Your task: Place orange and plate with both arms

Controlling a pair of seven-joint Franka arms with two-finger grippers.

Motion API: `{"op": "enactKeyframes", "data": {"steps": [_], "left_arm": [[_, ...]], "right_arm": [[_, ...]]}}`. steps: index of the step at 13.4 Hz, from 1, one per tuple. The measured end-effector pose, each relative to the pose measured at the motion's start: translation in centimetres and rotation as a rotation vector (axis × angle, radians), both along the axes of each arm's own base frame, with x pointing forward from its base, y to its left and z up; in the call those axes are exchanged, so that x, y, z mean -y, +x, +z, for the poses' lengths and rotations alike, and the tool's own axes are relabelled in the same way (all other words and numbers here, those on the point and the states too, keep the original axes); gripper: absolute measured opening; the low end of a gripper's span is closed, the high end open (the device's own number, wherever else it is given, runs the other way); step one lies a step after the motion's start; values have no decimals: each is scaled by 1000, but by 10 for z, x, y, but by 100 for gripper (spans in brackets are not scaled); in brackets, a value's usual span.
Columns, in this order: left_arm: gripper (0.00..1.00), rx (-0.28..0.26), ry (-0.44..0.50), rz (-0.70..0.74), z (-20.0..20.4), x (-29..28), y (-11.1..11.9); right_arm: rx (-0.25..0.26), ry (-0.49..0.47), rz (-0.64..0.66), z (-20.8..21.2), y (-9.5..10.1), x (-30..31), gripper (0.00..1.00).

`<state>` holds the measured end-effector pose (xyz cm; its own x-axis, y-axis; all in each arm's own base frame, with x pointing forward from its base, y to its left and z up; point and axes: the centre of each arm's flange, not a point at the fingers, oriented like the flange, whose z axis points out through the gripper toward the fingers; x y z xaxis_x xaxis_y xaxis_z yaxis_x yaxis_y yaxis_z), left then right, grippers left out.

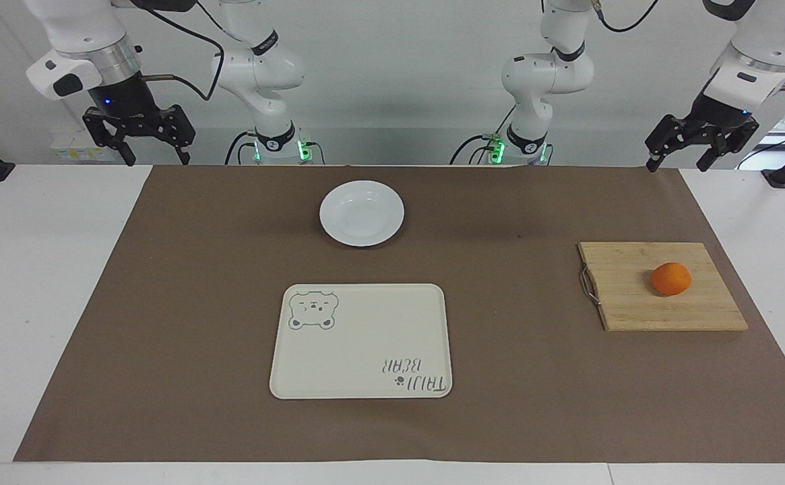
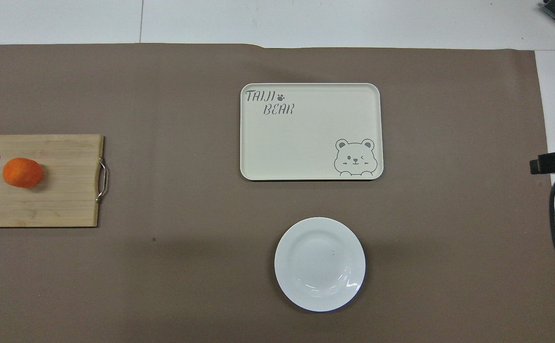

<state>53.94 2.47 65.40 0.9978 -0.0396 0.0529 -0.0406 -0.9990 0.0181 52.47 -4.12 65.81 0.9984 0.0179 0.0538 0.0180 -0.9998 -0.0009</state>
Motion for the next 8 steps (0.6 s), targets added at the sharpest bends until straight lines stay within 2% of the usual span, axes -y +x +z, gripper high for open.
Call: {"op": "enactKeyframes", "data": {"steps": [5, 8], "left_arm": [[100, 39, 13, -12, -74, -56, 19], [100, 29, 18, -16, -123, -86, 30]], "right_arm": [[0, 0, 0, 0, 0, 0, 100], [0, 0, 0, 0, 0, 0, 100]]}}
